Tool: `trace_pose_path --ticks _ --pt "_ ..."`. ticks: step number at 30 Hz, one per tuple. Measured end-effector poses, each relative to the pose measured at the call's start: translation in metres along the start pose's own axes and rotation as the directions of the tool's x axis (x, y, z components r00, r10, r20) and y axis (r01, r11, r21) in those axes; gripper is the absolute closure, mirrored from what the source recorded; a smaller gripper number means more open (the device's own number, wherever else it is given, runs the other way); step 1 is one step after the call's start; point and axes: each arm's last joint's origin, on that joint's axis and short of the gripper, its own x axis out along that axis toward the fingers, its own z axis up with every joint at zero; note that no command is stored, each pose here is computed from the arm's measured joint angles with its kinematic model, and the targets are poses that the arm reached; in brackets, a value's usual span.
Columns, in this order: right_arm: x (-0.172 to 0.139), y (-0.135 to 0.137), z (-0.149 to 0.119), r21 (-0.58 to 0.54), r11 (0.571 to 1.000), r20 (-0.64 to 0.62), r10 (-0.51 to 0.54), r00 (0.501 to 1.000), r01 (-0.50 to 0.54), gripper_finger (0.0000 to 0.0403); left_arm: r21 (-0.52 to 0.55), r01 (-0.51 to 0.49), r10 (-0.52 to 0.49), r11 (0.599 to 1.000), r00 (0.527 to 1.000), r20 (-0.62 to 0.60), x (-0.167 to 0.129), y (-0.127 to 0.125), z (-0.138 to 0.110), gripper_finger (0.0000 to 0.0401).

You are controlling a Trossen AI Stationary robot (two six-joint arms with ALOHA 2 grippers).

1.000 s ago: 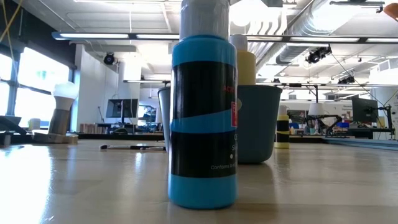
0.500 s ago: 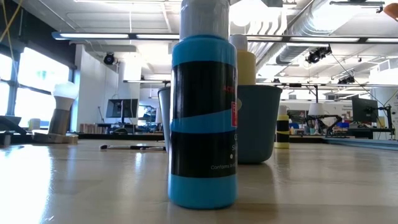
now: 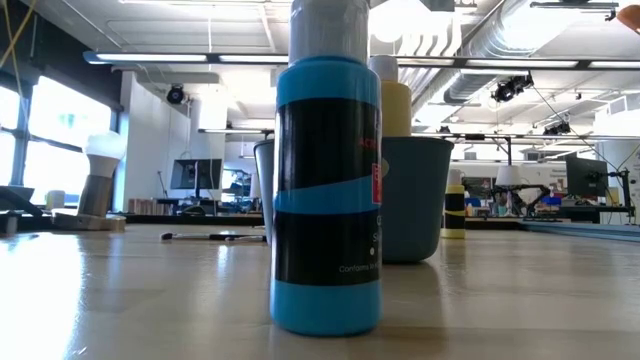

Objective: Pick & Place Paint Supplies
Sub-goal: Put the black and silver paint brush into the green cup

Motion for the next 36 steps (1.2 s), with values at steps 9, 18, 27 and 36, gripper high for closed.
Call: trace_pose_path --ticks 9,18,27,36 --pt "0.0 -0.0002 -0.0006 0.032 0.999 -0.005 -0.003 1.0 0.003 0.0392 0.0 -0.007 0.007 1.0 1.0 0.001 0.0 0.0002 0.0 0.0371" --pt "-0.0002 -0.0006 -0.0016 0.092 0.996 -0.012 -0.007 1.0 0.008 0.0392 -0.002 -0.01 0.01 1.0 1.0 -0.003 0.0 0.0004 -0.0005 0.0376" --pt "-0.0002 -0.0006 -0.0021 0.089 0.996 -0.016 -0.007 1.0 0.008 0.035 -0.004 -0.014 0.014 1.0 0.999 -0.031 -0.0001 0.001 -0.0031 0.0382" --pt "-0.005 -0.0031 0.0037 0.068 0.998 -0.003 0.006 1.0 -0.005 0.027 -0.034 -0.008 0.006 0.999 0.999 -0.038 -0.0001 0.0016 -0.0035 0.0384"
